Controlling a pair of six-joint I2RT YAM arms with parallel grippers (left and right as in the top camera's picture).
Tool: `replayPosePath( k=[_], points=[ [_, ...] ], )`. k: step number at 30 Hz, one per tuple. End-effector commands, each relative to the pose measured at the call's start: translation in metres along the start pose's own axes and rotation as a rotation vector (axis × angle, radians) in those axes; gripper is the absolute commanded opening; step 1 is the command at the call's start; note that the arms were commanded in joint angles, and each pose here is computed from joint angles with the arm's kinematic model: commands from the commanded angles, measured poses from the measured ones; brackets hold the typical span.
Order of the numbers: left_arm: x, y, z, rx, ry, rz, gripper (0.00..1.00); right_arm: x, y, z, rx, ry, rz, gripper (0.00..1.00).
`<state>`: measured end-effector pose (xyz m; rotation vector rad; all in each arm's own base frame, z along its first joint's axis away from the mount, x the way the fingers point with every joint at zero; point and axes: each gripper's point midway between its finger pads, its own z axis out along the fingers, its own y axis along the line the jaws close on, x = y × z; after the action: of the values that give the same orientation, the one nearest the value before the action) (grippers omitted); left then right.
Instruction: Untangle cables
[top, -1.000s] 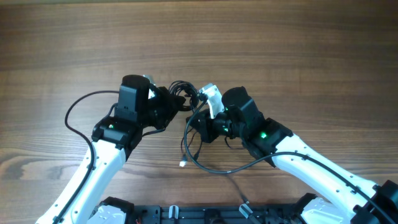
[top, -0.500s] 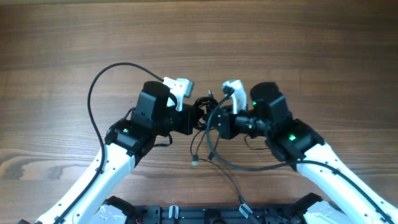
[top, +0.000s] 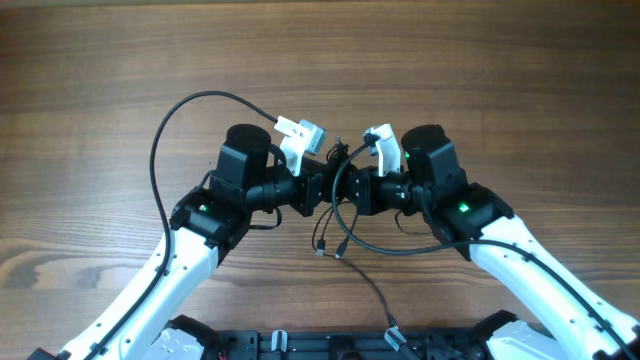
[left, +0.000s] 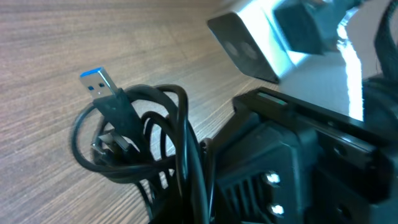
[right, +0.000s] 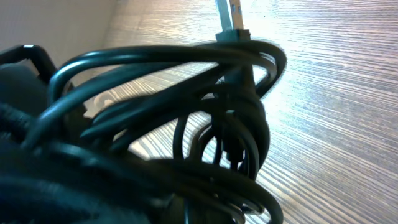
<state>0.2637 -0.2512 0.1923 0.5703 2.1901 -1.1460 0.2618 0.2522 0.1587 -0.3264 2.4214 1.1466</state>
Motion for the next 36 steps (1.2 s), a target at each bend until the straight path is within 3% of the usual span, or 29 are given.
replayPosePath(
  k=[1,3,4,9,11,20,23,27,32,36],
  points=[
    [0.010,-0.035,0.001,0.144,0.055,0.031,0.04,-0.009,-0.015,0.007,0.044,-0.030,0.058,0.04],
    [0.020,-0.038,0.003,0.149,0.090,0.051,0.04,-0.016,-0.013,0.005,0.036,-0.056,0.070,0.06],
    [0.021,-0.037,0.003,0.148,0.095,0.048,0.04,-0.016,-0.014,0.005,0.037,-0.058,0.075,0.12],
    [0.007,-0.012,-0.008,0.080,0.043,0.006,0.04,0.000,-0.028,-0.004,0.091,-0.001,0.138,0.71],
    [-0.001,0.008,-0.017,0.033,0.009,-0.043,0.04,0.003,-0.033,-0.016,0.114,0.000,0.160,0.78],
    [-0.005,0.063,-0.051,-0.090,-0.036,-0.206,0.04,-0.024,-0.030,-0.076,0.174,-0.188,0.027,0.93],
    [-0.003,0.029,-0.052,0.110,-0.017,-0.027,0.04,-0.031,-0.032,-0.084,0.202,-0.230,0.001,0.94],
    [0.002,-0.013,-0.062,0.360,-0.026,0.182,0.04,-0.026,-0.023,-0.077,0.154,-0.180,-0.162,0.94],
    [0.003,-0.023,-0.066,0.423,-0.032,0.210,0.04,-0.027,-0.021,-0.068,0.110,-0.154,-0.188,0.92],
    [0.004,-0.025,-0.067,0.432,-0.031,0.212,0.04,-0.028,0.004,-0.063,-0.046,-0.141,-0.231,0.86]
  ],
)
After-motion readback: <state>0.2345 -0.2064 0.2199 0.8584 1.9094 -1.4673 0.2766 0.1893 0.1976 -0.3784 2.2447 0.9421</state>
